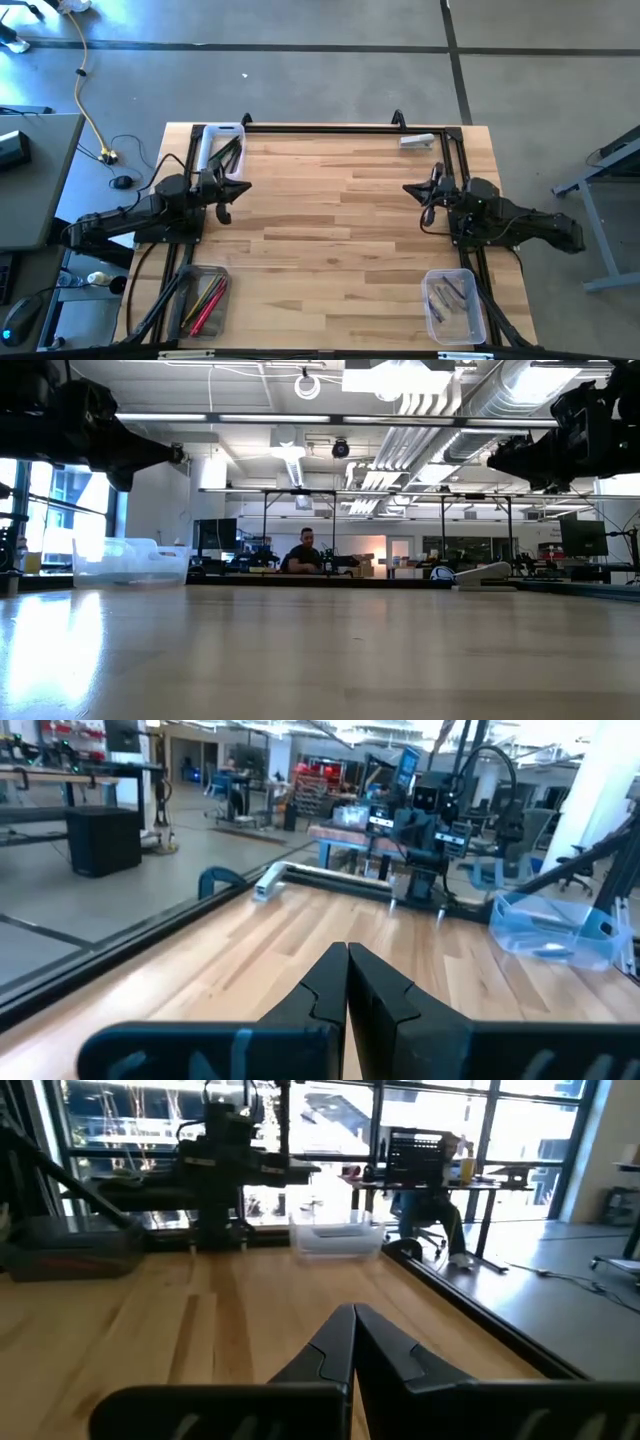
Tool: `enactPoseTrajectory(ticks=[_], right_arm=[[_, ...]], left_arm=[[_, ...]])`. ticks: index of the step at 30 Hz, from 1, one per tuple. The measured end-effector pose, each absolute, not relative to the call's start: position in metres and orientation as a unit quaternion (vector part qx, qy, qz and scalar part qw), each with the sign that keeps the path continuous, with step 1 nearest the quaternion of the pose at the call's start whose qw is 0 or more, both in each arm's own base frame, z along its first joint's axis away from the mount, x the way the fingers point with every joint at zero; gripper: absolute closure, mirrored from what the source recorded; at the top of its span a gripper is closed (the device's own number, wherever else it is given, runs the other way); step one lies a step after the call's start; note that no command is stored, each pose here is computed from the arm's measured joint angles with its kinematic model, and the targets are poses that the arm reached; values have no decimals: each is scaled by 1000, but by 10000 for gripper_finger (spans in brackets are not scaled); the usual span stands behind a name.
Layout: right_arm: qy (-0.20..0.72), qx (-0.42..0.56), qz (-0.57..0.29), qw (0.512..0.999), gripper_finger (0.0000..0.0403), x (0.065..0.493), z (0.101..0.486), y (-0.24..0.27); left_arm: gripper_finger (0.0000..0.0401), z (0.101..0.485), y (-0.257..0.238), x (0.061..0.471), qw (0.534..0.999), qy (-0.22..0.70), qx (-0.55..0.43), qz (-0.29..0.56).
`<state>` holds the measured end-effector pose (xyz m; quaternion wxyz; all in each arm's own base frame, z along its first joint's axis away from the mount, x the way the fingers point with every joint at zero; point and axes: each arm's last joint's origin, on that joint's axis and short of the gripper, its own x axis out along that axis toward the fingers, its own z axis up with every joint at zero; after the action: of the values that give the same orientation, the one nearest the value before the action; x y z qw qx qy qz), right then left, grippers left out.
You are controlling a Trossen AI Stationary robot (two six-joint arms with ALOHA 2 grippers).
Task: Sort crayons/erasers/pens/pencils in bins
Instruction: Return to Home Position
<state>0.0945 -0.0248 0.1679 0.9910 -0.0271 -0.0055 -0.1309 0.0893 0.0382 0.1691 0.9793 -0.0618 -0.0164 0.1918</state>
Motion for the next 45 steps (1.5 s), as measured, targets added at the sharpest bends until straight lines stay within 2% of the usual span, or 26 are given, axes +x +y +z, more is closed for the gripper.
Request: enactPoseTrajectory(ticks=[6,21,28,32,45], right_arm=[[-5,-38,-144,989,403,93,168,-28],[6,-66,-165,984,403,93,167,-31],[6,-66,-165,984,403,93,167,-31],[6,-65,-165,984,403,93,167,-31],[6,-66,-165,984,402,93,167,-31]], left_arm=[[401,170,38,89,979,-22,-73,191],[401,170,41,87,966,-26,-58,252],[401,172,45,85,947,-36,-46,316],[399,172,44,85,949,-27,-19,314],[398,172,44,86,949,-28,-21,312]])
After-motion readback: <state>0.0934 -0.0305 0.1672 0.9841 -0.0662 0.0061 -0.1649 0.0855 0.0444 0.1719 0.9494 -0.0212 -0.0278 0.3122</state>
